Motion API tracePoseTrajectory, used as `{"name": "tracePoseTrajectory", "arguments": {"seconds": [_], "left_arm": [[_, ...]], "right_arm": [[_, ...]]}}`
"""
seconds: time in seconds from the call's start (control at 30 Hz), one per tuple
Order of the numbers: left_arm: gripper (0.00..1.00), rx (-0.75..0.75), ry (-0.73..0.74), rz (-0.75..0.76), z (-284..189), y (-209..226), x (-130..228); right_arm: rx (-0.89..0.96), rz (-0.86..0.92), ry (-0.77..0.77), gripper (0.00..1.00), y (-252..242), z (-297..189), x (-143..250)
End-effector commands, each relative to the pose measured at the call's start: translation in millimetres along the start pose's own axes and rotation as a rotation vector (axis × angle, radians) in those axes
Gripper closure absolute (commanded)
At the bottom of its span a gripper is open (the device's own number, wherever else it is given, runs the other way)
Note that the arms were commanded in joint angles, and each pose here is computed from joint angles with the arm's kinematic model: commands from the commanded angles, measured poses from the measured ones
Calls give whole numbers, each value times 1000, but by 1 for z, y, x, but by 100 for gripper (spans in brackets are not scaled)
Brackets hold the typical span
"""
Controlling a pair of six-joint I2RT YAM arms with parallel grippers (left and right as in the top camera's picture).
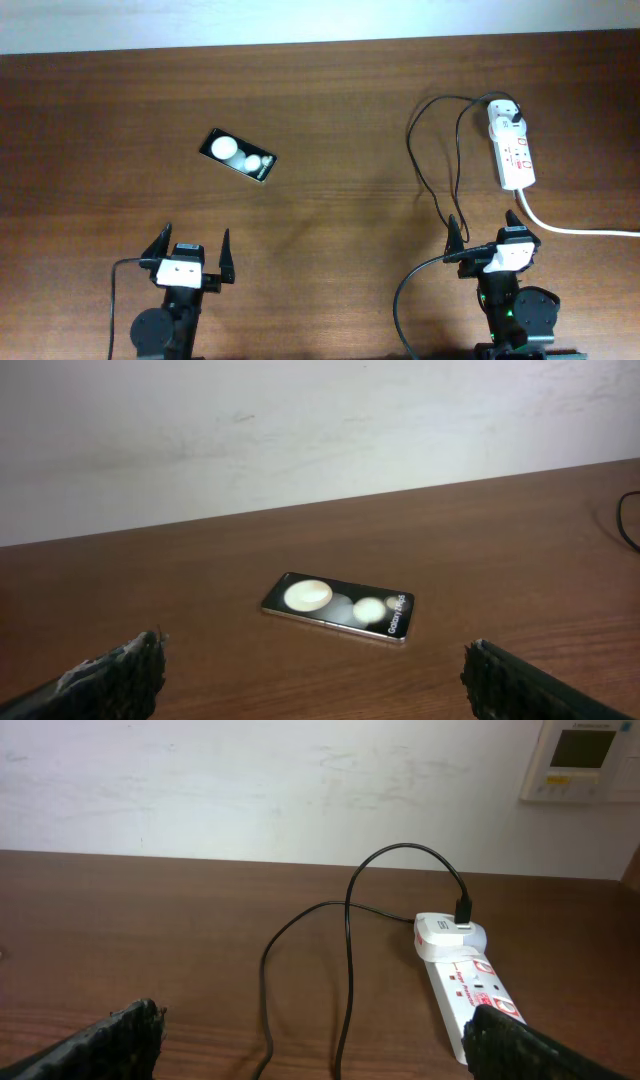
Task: Plug charger to phone and switch on socket
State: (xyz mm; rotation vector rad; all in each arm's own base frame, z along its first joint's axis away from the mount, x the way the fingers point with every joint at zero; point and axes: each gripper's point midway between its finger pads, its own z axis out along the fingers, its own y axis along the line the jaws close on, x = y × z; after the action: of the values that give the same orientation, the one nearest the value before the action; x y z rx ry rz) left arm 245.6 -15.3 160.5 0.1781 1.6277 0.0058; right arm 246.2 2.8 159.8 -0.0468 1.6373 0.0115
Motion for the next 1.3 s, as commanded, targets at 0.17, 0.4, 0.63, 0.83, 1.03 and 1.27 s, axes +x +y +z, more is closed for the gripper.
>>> {"name": "tracePoseTrajectory", "arguments": {"seconds": [0.17, 0.4, 0.63, 0.83, 1.03, 1.27], "left_arm": [[1, -12, 6, -5, 0, 2, 2], [1, 125, -243, 46, -8, -20, -57], [1, 80, -607, 129, -44, -16, -139], [1, 17, -627, 115, -53, -3, -166], [1, 48, -457, 83, -20, 4, -203], [1, 173, -85, -46, 40, 5, -242]], "right_arm": [[-20, 4, 4, 1, 4, 0, 2], [-20, 4, 4, 1, 4, 0, 2], [-20, 4, 4, 1, 4, 0, 2], [-20, 4, 4, 1, 4, 0, 2], [-20, 4, 4, 1, 4, 0, 2], [-20, 4, 4, 1, 4, 0, 2]]}}
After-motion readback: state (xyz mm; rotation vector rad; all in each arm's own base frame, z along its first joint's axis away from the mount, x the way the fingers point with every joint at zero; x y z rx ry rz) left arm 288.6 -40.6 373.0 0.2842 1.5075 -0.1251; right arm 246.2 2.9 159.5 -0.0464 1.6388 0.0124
